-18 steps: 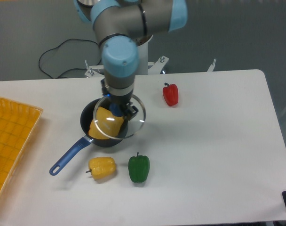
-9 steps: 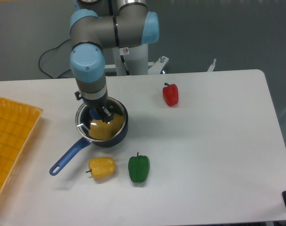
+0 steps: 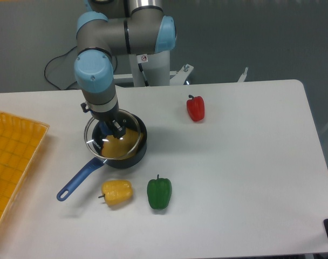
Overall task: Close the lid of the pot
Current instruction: 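Press the glass lid down onto the saucepan rim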
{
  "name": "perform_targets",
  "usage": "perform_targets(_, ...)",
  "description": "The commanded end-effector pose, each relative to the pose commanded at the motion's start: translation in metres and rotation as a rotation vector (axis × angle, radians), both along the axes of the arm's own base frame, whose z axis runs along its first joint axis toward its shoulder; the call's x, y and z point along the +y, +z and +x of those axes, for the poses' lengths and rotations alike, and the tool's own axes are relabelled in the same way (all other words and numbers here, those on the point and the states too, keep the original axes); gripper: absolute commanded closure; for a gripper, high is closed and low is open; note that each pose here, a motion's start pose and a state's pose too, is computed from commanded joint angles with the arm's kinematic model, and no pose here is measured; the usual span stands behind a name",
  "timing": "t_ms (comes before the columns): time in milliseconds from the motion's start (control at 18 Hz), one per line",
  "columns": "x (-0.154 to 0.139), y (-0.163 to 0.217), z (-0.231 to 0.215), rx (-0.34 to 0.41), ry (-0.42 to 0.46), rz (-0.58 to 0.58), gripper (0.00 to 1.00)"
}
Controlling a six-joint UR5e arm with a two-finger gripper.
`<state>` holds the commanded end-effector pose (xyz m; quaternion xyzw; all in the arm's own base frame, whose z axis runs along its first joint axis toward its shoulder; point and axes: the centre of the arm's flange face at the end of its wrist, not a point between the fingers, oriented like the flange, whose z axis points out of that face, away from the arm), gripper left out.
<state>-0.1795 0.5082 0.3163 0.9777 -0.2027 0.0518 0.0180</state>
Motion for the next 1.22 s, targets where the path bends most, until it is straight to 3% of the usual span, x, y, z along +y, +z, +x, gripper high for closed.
perform_targets(1222, -0.002, -0.0039, -0.0038, 0.005, -0.092, -0.008, 0.51)
